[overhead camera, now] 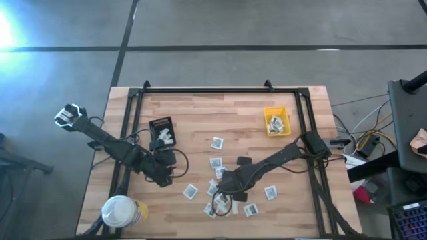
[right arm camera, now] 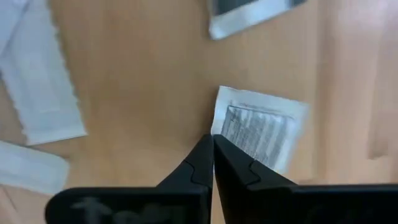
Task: Pick & Place First Aid Supplies
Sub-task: Put the black pad into the yellow bin
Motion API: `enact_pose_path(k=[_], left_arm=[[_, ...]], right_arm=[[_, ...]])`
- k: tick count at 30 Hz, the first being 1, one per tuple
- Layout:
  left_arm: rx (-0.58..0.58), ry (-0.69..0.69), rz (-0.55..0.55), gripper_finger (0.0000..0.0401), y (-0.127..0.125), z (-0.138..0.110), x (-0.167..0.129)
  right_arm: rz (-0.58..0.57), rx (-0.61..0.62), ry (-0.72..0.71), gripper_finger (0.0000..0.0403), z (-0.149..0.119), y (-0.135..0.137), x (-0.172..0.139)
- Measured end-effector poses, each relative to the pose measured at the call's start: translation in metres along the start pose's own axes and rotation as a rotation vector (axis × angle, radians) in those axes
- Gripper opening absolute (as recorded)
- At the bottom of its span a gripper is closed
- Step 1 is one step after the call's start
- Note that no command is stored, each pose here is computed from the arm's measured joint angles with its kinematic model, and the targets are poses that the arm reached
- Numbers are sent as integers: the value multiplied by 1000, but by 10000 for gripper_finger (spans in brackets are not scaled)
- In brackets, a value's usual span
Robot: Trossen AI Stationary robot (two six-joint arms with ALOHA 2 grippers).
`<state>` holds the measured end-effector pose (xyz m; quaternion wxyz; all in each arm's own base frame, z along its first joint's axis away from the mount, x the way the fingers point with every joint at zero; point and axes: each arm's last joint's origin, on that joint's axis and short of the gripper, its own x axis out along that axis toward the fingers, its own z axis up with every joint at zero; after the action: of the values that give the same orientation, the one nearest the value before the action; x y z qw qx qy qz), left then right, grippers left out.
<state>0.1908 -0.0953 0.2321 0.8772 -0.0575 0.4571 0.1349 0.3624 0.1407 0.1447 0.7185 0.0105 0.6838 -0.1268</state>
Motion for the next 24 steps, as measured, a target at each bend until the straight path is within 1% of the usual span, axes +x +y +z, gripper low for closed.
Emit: enact_pose_path(k=[7, 11, 19, 24], left_arm=[[0, 0, 0, 170, 0, 0, 0], [0, 0, 0, 170, 0, 0, 0], [-1, -1, 0, 170, 0, 0, 0], [-1, 0, -1, 170, 0, 0, 0]], right_arm=[[35, -5, -48, 8, -4, -2, -22], [52, -1, -77, 8, -7, -7, -40], [-14, 11, -164, 8, -16, -23, -73], [-101, 23, -210, 8, -22, -37, -90]])
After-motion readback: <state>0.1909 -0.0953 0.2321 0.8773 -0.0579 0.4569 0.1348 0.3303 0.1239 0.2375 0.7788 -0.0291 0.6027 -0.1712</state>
